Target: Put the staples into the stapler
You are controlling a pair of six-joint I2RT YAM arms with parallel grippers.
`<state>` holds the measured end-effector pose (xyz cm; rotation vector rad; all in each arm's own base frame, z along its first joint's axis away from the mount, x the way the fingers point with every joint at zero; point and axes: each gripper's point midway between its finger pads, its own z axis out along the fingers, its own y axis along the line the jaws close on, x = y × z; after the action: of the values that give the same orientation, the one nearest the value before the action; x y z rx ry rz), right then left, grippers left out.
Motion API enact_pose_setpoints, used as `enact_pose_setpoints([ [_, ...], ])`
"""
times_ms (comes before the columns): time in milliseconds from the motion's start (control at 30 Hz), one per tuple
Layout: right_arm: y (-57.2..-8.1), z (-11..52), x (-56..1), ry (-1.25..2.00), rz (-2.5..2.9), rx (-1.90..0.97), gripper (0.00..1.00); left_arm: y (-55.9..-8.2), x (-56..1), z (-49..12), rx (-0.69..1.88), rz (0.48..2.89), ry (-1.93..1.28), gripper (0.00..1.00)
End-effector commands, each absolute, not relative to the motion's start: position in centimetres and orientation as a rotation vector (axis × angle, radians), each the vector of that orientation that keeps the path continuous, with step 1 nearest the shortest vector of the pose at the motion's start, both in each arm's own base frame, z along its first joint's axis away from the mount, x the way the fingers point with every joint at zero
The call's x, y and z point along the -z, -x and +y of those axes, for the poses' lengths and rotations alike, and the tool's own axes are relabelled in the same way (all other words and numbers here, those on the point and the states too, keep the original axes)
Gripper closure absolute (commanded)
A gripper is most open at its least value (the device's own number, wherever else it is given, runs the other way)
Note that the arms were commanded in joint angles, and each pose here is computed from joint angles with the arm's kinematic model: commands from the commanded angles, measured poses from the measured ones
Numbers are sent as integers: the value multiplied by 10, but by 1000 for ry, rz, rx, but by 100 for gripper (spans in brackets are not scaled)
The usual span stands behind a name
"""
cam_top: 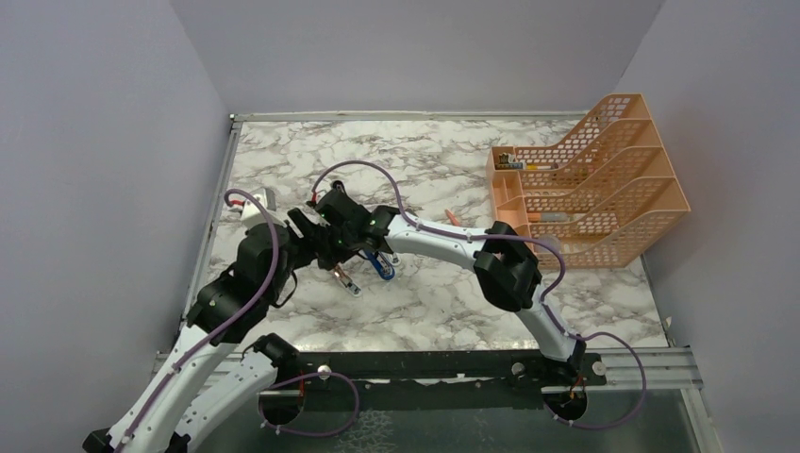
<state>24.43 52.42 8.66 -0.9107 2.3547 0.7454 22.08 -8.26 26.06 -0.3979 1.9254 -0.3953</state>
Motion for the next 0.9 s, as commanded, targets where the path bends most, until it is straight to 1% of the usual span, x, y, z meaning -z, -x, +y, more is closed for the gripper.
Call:
enact_pose_setpoints([
  [0,-242,512,-79,944,2371,-688,45,-201,-212,-105,530,2094,444,38],
  [267,-239,508,-78,924,2395,-688,51,-185,-161,-95,463,2209,573,66],
  [367,-239,508,-80,909,2394,-693,53,-182,-140,-98,446,2271,601,70],
  [500,-242,507,-86,871,2387,-692,55,-181,-114,-107,436,2354,631,70],
  [600,-243,504,-89,838,2380,-687,58,-179,-93,-114,445,2401,641,70],
  [867,-264,491,-97,701,2356,-575,63,-184,-67,-137,572,2422,633,71],
])
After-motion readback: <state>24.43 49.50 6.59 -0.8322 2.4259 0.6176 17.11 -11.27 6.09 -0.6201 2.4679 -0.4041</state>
